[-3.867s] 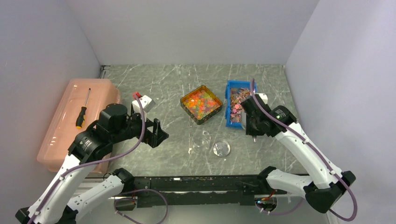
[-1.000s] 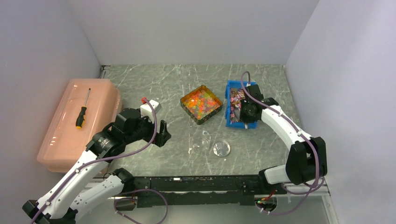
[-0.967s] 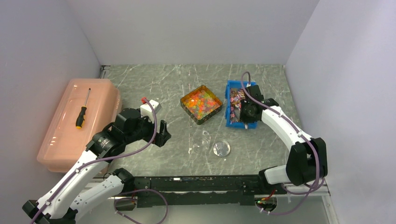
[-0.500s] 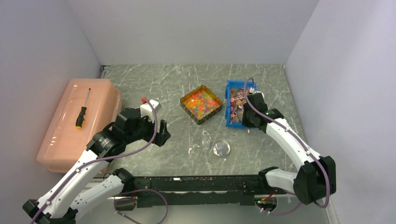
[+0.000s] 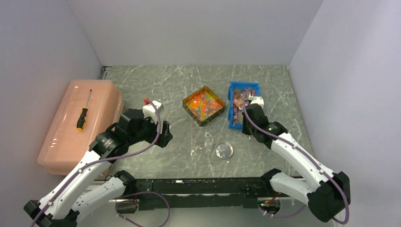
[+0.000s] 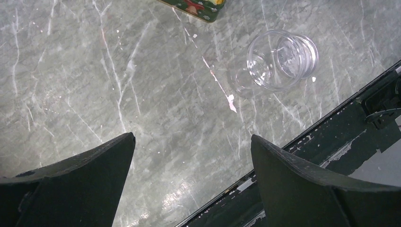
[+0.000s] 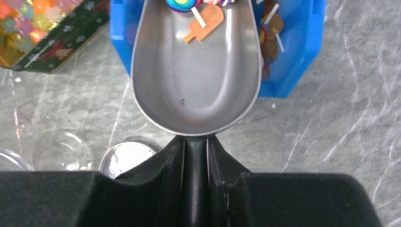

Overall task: Pack the candies
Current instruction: Scoop the fake candies from the storage box.

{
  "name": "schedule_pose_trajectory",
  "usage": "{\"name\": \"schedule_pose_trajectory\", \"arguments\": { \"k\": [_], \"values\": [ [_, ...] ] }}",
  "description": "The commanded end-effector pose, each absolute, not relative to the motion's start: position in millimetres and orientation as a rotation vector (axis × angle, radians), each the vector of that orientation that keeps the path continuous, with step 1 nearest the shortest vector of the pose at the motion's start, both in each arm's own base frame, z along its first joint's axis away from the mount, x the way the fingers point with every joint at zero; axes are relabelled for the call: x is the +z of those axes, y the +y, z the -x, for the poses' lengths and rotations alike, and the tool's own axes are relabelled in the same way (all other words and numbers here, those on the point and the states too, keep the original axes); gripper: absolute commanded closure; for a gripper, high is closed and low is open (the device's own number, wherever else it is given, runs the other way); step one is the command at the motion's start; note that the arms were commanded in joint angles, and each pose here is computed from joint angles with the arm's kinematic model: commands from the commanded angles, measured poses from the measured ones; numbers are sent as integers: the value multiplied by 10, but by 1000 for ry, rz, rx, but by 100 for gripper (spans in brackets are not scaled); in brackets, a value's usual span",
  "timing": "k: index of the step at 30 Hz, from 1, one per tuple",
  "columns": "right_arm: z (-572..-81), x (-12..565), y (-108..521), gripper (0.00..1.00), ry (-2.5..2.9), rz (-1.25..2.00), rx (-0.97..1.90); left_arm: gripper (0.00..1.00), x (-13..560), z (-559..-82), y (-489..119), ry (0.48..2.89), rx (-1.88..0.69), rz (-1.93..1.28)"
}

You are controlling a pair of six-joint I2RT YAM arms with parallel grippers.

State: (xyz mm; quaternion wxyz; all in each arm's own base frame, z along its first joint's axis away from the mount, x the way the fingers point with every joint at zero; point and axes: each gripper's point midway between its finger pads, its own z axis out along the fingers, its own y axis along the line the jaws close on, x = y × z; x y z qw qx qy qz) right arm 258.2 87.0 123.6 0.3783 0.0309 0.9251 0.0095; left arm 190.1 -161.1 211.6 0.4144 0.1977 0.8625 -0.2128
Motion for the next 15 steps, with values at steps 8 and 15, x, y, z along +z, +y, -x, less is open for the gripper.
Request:
{"name": "schedule_pose_trajectory", "arguments": {
  "k": [8, 15],
  "values": [
    [-2622, 1706, 870, 100, 2115, -98, 50, 1, 2140, -1958, -1600, 2160, -513, -476],
    [-2517, 1867, 943, 100, 2059, -43, 94, 1, 2131, -1969, -1595, 2164, -506, -472]
  ]
}}
